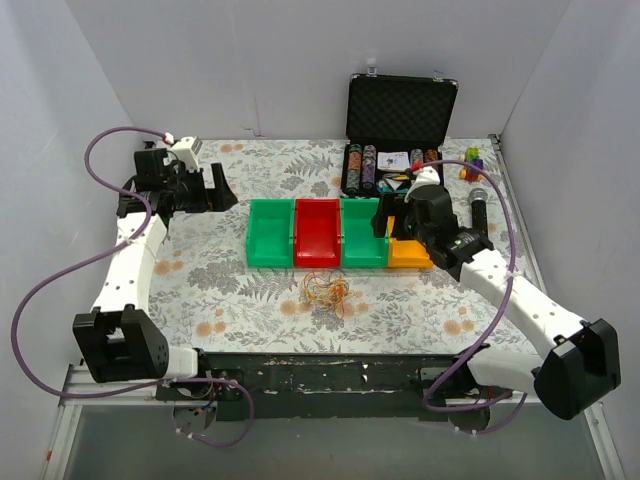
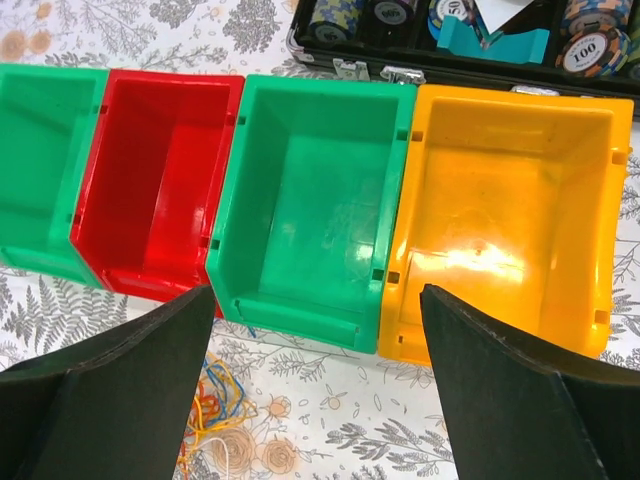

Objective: Untangle the cables

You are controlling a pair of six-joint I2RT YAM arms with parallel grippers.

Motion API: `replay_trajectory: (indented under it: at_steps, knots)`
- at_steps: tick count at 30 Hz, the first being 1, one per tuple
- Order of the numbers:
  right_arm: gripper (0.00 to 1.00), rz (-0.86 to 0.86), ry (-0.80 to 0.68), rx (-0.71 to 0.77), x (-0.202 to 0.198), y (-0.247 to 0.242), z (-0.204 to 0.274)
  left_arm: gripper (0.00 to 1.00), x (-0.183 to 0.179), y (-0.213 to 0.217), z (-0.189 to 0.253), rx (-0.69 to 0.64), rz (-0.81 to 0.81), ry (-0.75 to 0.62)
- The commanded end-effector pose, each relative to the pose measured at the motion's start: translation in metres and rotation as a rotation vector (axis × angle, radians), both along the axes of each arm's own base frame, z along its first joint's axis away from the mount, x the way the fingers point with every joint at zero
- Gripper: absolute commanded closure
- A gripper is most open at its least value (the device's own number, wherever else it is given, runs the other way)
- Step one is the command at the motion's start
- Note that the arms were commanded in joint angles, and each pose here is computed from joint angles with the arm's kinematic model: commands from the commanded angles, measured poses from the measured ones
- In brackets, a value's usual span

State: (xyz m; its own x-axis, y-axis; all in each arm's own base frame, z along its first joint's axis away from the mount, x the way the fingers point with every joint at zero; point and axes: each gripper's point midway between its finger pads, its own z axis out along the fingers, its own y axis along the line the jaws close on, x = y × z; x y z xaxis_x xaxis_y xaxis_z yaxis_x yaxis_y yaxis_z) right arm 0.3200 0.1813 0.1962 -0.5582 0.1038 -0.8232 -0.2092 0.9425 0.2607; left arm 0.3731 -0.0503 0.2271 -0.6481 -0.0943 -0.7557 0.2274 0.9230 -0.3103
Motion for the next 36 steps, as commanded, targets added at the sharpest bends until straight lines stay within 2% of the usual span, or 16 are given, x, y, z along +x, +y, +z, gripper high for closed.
replay_trajectory:
  at_steps: [1,4,11,15,23,25,29,30,32,36]
  knots:
    - [0.07,0.089,-0.073,0.015,-0.012,0.013,0.015,0.02,-0.019,-0.021,0.015,0.012,-0.109,-0.057]
    - [0.09,0.194,-0.093,-0.010,-0.033,0.033,0.012,0.02,-0.029,-0.047,0.003,0.060,-0.182,-0.048]
    - [0.31,0.335,0.004,-0.073,-0.087,0.073,-0.039,0.02,-0.057,-0.085,-0.016,0.086,-0.327,-0.032]
    - [0.40,0.390,0.044,-0.067,-0.113,0.092,-0.066,0.02,-0.071,-0.095,-0.031,0.106,-0.380,-0.003]
    - [0.46,0.450,0.116,-0.087,-0.134,0.116,-0.097,0.02,-0.082,-0.100,-0.035,0.126,-0.404,-0.021]
    - [0.55,0.454,0.119,-0.091,-0.135,0.119,-0.098,0.02,-0.084,-0.101,-0.034,0.133,-0.408,-0.027]
    - [0.88,0.444,0.110,-0.092,-0.132,0.123,-0.091,0.02,-0.095,-0.103,-0.039,0.153,-0.450,-0.026]
    - [0.93,0.440,0.101,-0.088,-0.132,0.125,-0.086,0.02,-0.098,-0.103,-0.040,0.161,-0.460,-0.030]
    - [0.99,0.443,0.079,-0.083,-0.134,0.127,-0.074,0.02,-0.104,-0.106,-0.038,0.159,-0.492,-0.042]
    - [0.99,0.486,0.001,-0.068,-0.146,0.138,-0.042,0.02,-0.123,-0.118,-0.028,0.130,-0.588,-0.102]
